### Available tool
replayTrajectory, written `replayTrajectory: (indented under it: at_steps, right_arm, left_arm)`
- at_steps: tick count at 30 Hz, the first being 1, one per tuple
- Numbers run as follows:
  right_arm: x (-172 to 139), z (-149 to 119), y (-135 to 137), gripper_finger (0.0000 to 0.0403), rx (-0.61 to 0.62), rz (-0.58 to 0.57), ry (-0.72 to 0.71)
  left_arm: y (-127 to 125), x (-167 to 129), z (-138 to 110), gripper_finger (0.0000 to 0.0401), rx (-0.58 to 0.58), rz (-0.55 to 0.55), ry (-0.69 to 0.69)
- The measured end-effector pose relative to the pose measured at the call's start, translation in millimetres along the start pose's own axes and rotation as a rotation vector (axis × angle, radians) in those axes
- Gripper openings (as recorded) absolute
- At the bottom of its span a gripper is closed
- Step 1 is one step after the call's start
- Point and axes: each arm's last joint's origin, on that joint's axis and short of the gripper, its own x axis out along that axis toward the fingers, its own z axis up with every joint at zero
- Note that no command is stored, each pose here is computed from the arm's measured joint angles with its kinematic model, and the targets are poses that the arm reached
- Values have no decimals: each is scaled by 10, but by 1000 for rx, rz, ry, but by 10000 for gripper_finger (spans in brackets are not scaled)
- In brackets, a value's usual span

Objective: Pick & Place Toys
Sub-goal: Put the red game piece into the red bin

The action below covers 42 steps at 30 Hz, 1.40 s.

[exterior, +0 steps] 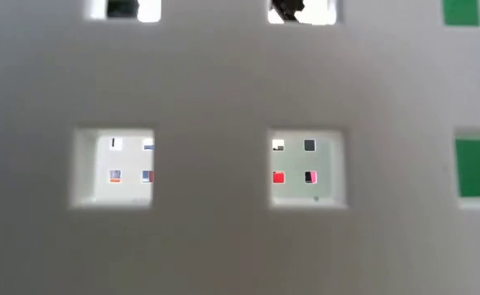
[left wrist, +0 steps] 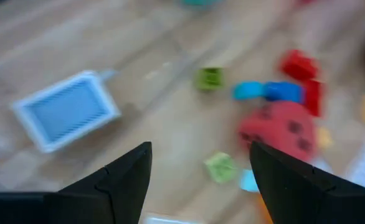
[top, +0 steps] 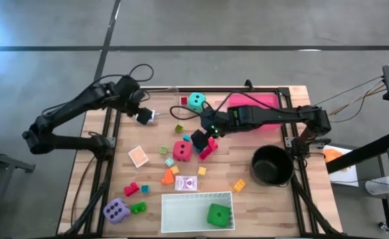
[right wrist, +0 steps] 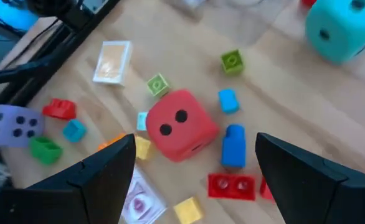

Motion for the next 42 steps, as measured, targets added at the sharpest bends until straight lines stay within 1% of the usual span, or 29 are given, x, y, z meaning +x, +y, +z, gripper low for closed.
replayTrajectory:
  at_steps: [4, 7, 10, 15, 20, 26, 30, 32, 35, 39, 42]
  right_arm:
    - [128, 40, -174, 323, 85, -85, 91]
    - [272, 40, -329, 323, 123, -194, 166]
    - [470, 13, -422, 323, 122, -271, 222]
    - [825, -81, -495, 322, 86, -346, 299]
    - [1176, -200, -578, 322, 47, -417, 373]
    - [1415, -313, -646, 322, 8, -453, 442]
    - [1473, -387, -706, 320, 7, -454, 468]
    - [1497, -436, -745, 313, 14, -448, 482]
    - [1542, -483, -769, 288, 26, -410, 494]
    - [1623, -528, -782, 244, 37, -358, 498]
    - [1637, -545, -785, 206, 42, -355, 495]
  left_arm:
    - [-129, -130, -129, 274, 28, -80, -22]
    - [-210, -207, -224, 274, 59, -122, -31]
    - [-274, -278, -307, 274, 88, -162, -43]
    - [-347, -379, -407, 274, 115, -225, -68]
    - [-406, -424, -444, 274, 135, -273, -89]
    - [-433, -422, -462, 274, 150, -284, -80]
    - [-431, -422, -465, 274, 149, -282, -78]
    - [-431, -422, -465, 274, 150, -282, -77]
    - [-430, -417, -466, 274, 152, -281, -77]
    - [-429, -411, -466, 274, 153, -280, -76]
    - [-429, -411, -466, 274, 153, -280, -76]
